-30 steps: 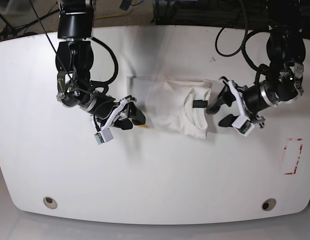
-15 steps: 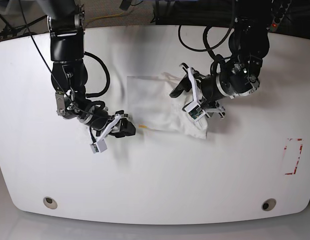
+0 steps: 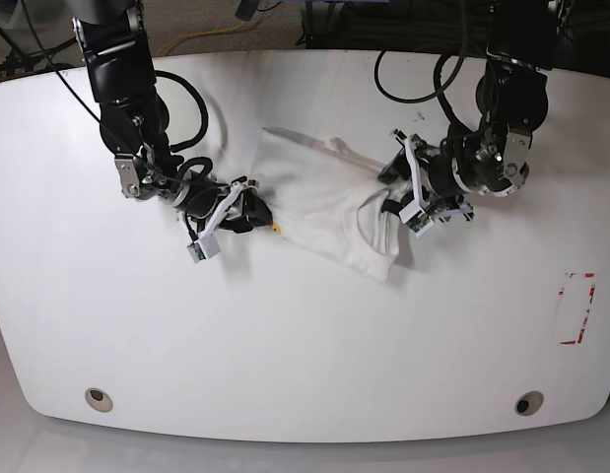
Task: Fold the T-shirt properly
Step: 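Grasp the folded bundle with the left gripper and lift it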
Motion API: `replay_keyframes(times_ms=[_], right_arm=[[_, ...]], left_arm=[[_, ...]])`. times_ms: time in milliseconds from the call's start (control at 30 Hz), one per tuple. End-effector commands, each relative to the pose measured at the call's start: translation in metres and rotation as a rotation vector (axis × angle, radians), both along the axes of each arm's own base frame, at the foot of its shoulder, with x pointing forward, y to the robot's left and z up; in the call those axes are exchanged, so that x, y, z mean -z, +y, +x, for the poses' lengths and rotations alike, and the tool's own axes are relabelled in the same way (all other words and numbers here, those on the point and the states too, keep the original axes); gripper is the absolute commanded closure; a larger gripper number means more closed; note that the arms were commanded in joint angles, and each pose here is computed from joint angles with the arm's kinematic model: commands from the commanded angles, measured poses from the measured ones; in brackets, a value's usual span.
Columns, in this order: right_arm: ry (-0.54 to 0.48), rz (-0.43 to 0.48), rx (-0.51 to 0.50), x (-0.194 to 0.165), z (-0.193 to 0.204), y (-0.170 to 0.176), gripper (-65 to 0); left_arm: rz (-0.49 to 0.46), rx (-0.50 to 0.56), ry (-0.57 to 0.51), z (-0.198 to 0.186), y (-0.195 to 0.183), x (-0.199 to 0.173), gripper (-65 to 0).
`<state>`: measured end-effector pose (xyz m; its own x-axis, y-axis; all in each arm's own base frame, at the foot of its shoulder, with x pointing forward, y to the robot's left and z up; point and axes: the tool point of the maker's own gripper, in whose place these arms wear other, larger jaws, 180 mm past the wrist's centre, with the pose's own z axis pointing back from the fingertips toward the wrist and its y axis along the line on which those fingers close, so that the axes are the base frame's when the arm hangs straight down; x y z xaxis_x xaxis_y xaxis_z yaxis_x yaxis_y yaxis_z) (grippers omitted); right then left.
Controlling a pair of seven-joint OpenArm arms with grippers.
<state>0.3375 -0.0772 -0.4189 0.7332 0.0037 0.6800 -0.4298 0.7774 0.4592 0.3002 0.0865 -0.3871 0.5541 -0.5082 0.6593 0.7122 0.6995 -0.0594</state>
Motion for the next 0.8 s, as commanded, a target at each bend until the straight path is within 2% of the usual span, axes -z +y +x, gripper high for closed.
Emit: replay_keyframes(times_ms=[0,167,300,467,600,767], right_arm=[[-0.041,-0.022,-0.04,-0.012,-0.005,0.001,-23.1],[-0.058,-0.002,-0.102,-0.019,-0.039,0.018,-23.1],[-0.07,0.026,-0.161,-0.027,-0.062,0.04,-23.1],[-0.026,0.072,-0.182,-0.027,-0.081,0.087,-23.1],[-0.016,0.092,-0.2,-0.032,-0.081,0.116,-23.1],[-0.036,0.103,-0.21,-0.04,-0.075,0.124,-23.1]], left_arm=[[-0.003,-0.03,-0.034,0.023,0.016,-0.005,-30.1],[0.003,-0.076,-0.029,0.057,0.033,-0.002,-30.0],[0.011,-0.084,-0.071,0.079,0.039,-0.019,-30.0],[0.01,-0.077,-0.134,0.097,0.038,-0.044,-30.0],[0.056,-0.05,-0.237,0.101,0.04,-0.084,-30.1],[0.092,-0.036,-0.314,0.086,0.034,-0.115,-30.6]])
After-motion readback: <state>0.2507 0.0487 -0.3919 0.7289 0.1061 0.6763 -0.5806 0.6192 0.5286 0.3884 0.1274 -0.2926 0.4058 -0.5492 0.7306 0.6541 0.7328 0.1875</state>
